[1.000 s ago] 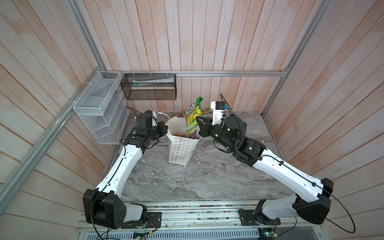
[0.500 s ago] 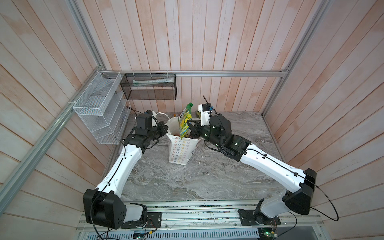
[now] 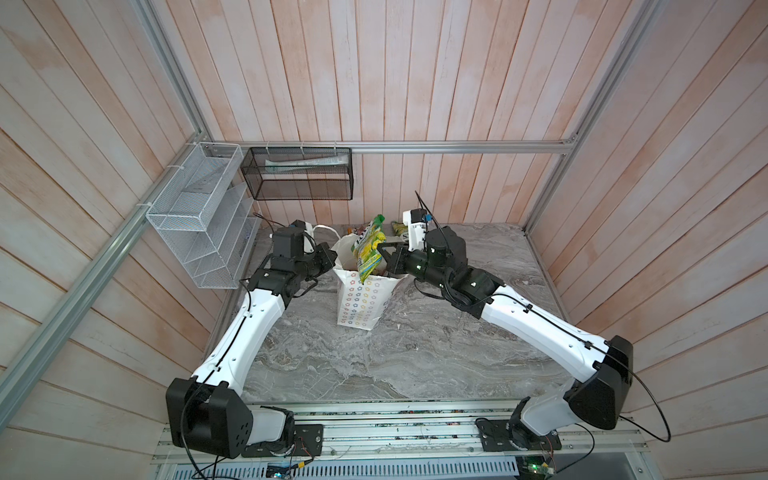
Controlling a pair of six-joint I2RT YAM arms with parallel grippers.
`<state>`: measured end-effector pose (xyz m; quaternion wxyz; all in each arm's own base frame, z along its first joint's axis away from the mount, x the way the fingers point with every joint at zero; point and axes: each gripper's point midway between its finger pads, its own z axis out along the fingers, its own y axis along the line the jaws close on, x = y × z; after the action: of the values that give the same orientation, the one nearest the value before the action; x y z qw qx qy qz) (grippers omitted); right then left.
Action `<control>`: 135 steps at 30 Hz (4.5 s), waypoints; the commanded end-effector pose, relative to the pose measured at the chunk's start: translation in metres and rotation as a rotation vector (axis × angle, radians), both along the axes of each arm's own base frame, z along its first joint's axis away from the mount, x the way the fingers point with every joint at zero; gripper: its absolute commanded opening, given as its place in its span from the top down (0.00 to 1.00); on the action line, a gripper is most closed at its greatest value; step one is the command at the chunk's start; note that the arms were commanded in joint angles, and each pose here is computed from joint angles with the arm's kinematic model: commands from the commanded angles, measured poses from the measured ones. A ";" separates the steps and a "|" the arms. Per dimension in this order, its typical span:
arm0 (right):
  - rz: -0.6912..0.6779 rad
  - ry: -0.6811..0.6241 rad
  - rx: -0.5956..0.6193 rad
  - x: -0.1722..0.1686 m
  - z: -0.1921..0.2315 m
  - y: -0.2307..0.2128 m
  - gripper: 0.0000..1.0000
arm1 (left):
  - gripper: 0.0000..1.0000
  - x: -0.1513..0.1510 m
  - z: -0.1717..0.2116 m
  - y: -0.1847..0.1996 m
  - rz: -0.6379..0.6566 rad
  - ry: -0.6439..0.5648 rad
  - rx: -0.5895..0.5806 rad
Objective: Place the snacks into the paper bag
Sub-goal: 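Carry the Spring Tea bag over the paper bag with the right gripper, then lower the Spring Tea bag into the paper bag and open the right gripper, then withdraw the right gripper and lower it onto the second green Spring Tea bag, then grasp the second Spring Tea bag by its end and lift it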
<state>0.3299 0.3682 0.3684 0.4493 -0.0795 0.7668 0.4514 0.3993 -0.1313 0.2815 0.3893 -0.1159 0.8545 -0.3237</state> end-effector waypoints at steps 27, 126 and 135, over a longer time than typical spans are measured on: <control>0.001 0.055 0.013 0.065 -0.007 0.031 1.00 | 0.96 0.002 0.036 -0.009 -0.053 -0.133 -0.056; -0.387 0.480 0.112 0.302 -0.250 -0.173 0.35 | 0.96 0.002 0.037 0.012 0.037 -0.122 -0.019; -0.379 0.508 0.107 0.328 -0.271 -0.150 0.38 | 0.96 0.001 0.043 0.015 0.034 -0.131 -0.052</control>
<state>0.6569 0.2049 0.1000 0.3378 0.2024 0.8283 0.3987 0.4006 -0.1177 0.2815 0.3909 -0.1352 0.8511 -0.3233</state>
